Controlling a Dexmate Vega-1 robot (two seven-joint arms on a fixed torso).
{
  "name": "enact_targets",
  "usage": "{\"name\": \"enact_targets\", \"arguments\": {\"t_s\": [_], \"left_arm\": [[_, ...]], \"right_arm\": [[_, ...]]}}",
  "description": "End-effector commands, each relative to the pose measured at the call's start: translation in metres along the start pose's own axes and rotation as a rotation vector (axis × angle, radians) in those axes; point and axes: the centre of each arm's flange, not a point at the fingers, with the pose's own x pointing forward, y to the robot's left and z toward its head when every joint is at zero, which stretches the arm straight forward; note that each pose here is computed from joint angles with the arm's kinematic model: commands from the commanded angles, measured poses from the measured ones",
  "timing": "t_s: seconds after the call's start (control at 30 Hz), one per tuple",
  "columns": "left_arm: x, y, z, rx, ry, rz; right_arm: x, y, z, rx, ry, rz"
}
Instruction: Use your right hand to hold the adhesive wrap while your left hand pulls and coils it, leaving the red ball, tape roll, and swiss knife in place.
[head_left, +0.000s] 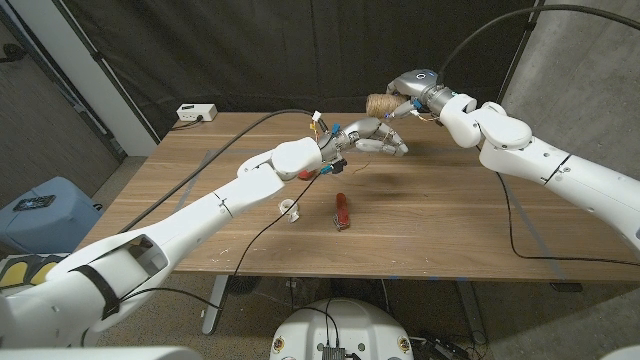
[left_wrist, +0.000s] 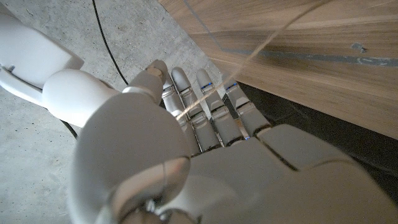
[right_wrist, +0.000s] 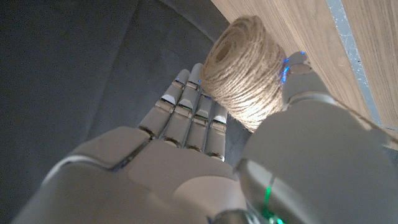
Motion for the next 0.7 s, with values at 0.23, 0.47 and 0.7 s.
{"name": "enact_targets", "arguments": {"t_s": [0.23, 0.47, 0.7], "left_arm": [[-0.007, 0.008, 0.014, -0.016, -0.043, 0.0], [-0.006, 0.013, 0.016, -0.039, -0.053, -0.002], [-0.002, 0.02, 0.022, -0.047, -0.068, 0.002]], "right_arm": [[0.0, 0.018, -0.018, 0.001, 0.057, 0.056], [-0.002, 0.027, -0.02, 0.007, 0.057, 0.069], [-0.004, 0.033, -0.018, 0.007, 0.047, 0.079]]}}
